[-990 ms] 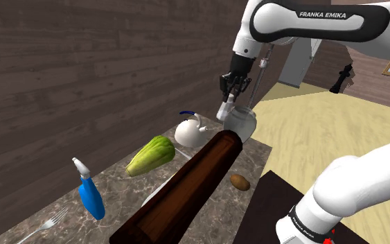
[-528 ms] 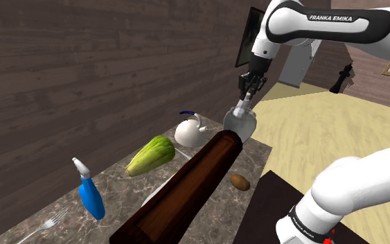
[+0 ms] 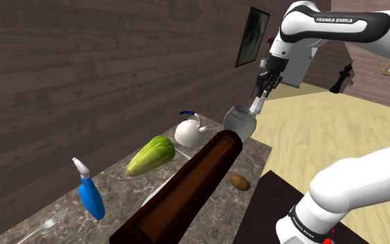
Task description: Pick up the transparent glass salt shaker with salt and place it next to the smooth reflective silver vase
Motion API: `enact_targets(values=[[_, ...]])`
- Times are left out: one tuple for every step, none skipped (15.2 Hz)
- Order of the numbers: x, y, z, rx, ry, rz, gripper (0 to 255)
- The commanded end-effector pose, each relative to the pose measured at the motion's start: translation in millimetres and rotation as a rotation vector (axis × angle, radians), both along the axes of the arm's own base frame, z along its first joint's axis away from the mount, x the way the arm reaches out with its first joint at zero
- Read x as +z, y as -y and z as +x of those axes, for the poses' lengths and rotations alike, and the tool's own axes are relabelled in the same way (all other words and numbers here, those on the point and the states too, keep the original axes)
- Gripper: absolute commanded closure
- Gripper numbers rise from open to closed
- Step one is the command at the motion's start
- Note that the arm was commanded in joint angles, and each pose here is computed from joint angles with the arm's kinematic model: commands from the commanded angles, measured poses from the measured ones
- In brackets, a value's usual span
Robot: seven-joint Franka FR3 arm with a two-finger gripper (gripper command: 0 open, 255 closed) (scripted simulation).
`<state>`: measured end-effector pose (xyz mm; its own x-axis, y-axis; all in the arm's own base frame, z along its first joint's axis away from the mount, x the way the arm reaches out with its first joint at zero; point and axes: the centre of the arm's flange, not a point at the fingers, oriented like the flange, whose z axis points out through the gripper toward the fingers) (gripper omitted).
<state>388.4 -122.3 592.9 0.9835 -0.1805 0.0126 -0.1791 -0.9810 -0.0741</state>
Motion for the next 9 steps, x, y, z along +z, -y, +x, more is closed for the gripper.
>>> enact_targets(values=[[-0.9, 27.1, -5.8, 0.001, 0.000, 0.000, 255], [-0.9, 40.2, -7.7, 0.001, 0.000, 0.000, 255], [-0.9, 53.2, -9.6, 0.001, 0.000, 0.000, 255], [-0.9, 66.3, -11.5, 0.001, 0.000, 0.000, 255], [-0.9, 79.3, -13.4, 0.001, 0.000, 0.000, 255], [-0.9, 92.4, -15.4, 0.001, 0.000, 0.000, 255], [-0.9, 105.5, -17.3, 0.001, 0.000, 0.000, 255], [-0.9, 118.5, -19.2, 0.001, 0.000, 0.000, 255], [-0.9, 131.6, -21.1, 0.001, 0.000, 0.000, 255]])
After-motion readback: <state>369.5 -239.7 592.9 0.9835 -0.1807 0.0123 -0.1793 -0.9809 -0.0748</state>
